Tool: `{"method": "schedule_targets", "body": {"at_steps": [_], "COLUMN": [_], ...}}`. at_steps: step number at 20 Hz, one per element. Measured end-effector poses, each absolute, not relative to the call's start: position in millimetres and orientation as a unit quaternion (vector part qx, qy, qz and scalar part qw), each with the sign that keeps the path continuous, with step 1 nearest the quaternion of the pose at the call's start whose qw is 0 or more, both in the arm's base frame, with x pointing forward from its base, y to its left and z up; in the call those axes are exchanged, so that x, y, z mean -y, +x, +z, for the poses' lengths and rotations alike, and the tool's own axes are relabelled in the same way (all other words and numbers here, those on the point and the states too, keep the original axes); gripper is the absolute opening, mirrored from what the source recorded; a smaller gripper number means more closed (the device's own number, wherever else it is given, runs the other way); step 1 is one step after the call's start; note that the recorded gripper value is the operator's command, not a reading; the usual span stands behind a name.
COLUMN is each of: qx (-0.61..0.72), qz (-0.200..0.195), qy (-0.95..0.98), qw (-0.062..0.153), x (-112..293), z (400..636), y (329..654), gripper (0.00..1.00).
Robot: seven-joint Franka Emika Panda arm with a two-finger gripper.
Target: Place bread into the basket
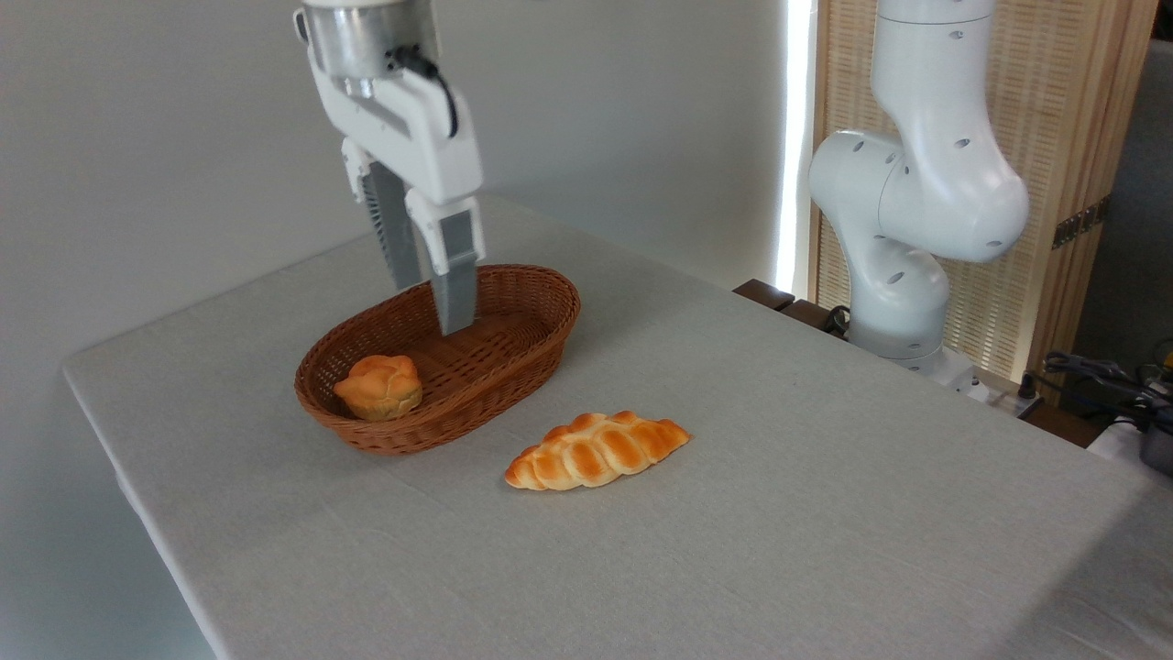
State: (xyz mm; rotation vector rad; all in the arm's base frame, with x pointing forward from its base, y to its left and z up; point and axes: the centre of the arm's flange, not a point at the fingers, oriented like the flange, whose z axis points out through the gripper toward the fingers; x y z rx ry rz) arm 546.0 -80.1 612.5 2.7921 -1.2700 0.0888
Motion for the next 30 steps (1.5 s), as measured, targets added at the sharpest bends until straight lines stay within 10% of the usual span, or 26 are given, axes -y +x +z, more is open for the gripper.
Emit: {"method": "schedule_targets", "body": {"at_steps": [24, 30], "qx": [0.385, 0.392], "qz": [0.024, 0.013], "qy": [0.922, 0.92], "qw": [0.038, 0.008], "x": [35.6, 36.6], "z": [633.7, 632.7], "y": [550.7, 550.9], "gripper": [1.0, 1.0]}}
